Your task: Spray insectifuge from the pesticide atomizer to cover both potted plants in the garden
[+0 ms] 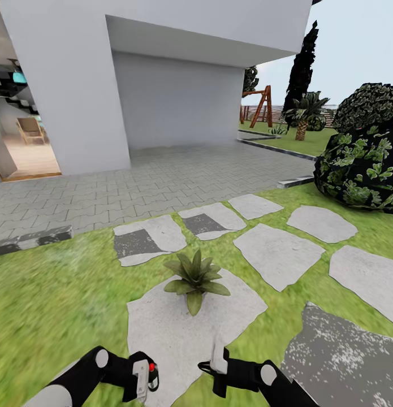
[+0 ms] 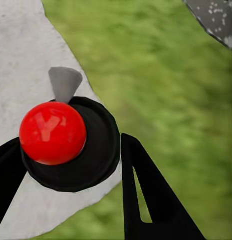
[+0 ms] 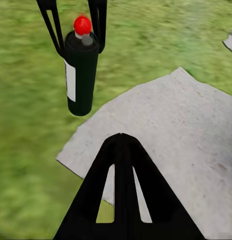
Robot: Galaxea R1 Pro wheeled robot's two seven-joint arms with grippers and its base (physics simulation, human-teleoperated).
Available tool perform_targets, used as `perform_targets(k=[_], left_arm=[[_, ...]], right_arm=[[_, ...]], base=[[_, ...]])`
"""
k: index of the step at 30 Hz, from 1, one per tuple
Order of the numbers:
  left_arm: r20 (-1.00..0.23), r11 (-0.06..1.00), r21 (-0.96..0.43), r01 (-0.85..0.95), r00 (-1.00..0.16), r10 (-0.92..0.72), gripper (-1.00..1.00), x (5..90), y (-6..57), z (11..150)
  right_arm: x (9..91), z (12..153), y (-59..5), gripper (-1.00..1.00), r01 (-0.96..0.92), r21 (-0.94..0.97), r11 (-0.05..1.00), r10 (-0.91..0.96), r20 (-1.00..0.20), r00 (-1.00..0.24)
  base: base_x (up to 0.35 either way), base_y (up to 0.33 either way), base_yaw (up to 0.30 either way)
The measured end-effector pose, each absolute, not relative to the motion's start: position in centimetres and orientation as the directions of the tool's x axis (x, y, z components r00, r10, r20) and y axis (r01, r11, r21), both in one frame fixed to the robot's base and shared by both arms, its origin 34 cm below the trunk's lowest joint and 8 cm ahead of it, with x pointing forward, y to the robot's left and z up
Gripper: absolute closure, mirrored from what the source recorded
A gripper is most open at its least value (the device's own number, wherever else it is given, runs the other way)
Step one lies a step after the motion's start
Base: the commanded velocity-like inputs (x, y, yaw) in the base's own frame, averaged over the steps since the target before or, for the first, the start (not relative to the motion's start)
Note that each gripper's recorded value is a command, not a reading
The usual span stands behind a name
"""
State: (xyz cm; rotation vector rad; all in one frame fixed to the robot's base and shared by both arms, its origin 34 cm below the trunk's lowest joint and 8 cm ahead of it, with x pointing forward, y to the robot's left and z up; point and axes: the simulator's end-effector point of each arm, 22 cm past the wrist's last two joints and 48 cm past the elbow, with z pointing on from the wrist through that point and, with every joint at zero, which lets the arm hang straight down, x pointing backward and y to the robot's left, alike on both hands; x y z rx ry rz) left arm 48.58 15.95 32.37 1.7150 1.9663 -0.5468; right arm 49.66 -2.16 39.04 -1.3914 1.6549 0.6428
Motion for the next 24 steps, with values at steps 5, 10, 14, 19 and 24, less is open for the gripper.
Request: perform_targets(k=[5, 10, 14, 19, 24], left_arm=[[-0.601, 0.122, 0.001, 0.993, -0.097, 0.793, 1.0, 48.5, 14.5, 32.7], [-0.627, 0.103, 0.005, 0.995, -0.077, 0.775, 1.0, 48.8, 12.0, 33.4], [-0.642, 0.091, 0.01, 0.996, -0.063, 0.764, 1.0, 48.9, 10.5, 33.8], [-0.633, 0.033, 0.032, 0.999, -0.005, 0.774, 1.0, 48.8, 9.5, 34.1], [-0.637, 0.011, 0.042, 0.999, 0.019, 0.771, 1.0, 48.9, 8.5, 34.4]], right_arm=[[49.6, 39.3, -1.5, 1.0, -0.96, -0.135, 0.245, -0.509, -0.861, -0.009], [49.6, 39.2, -1.0, 1.0, -0.96, -0.116, 0.255, -0.514, -0.857, -0.033], [50.0, 39.6, -0.8, 1.0, -0.958, -0.12, 0.259, -0.513, -0.858, -0.031], [50.1, 39.7, -0.6, 1.0, -0.958, -0.122, 0.259, -0.512, -0.859, -0.029], [50.1, 39.7, -0.6, 1.0, -0.958, -0.122, 0.259, -0.511, -0.859, -0.029]], base=[[0.0, 0.0, 0.0], [0.0, 0.0, 0.0], [0.0, 0.0, 0.0], [0.0, 0.0, 0.0], [0.0, 0.0, 0.0]])
